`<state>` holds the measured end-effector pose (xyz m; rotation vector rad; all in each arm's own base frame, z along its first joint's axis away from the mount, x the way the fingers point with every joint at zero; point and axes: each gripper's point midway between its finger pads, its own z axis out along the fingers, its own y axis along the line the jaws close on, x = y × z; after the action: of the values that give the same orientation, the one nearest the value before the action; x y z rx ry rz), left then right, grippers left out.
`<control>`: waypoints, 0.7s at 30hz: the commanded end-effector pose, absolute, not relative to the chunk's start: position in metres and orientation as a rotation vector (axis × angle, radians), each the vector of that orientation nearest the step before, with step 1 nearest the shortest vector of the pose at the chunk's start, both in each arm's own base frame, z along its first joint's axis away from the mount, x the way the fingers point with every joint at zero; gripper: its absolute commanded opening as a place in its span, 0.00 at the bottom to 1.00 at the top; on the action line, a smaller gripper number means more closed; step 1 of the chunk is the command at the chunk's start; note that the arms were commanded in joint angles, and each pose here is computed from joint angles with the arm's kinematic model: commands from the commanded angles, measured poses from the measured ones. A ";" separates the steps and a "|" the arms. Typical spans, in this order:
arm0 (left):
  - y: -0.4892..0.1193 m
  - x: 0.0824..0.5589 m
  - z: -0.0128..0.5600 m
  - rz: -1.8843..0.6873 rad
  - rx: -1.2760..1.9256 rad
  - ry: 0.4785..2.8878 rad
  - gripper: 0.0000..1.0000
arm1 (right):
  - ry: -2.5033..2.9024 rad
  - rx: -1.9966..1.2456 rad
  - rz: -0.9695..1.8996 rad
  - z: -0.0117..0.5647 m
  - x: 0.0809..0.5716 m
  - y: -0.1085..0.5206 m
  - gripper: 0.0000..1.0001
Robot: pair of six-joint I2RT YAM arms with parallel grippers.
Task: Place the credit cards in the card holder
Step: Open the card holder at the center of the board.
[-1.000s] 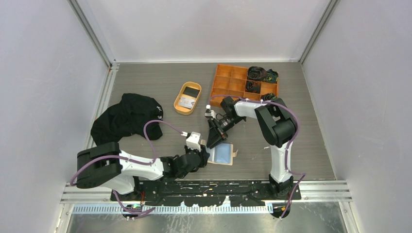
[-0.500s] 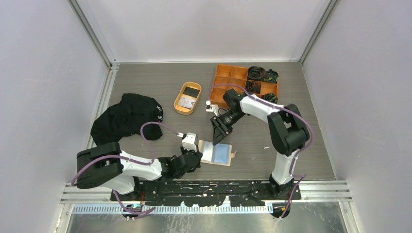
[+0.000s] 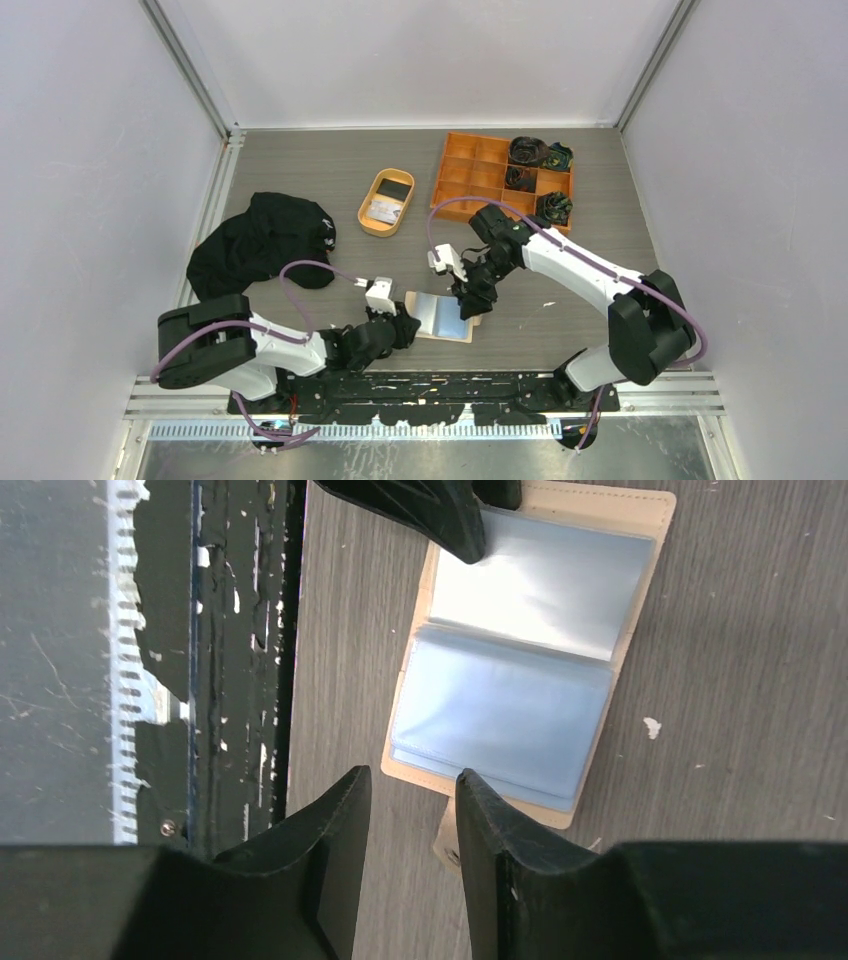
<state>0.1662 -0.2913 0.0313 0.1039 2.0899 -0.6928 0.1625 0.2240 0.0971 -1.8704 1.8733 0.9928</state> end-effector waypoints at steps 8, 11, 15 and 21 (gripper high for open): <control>-0.297 0.158 0.072 -0.919 0.088 1.964 0.43 | 1.702 -1.790 0.992 0.132 0.175 0.211 0.43; -0.288 0.157 0.085 -0.918 0.093 1.945 0.46 | 1.695 -1.766 1.004 0.135 0.177 0.207 0.42; -0.274 0.154 0.105 -0.919 0.107 1.921 0.54 | 1.699 -1.735 1.010 0.137 0.179 0.203 0.43; -0.249 0.149 0.133 -1.008 0.051 1.809 0.72 | 1.705 -1.707 1.038 0.138 0.180 0.202 0.43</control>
<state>0.1484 -0.2693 0.1399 0.0427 1.8201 -1.0602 0.1832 0.1973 0.1245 -1.7192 1.7830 1.0056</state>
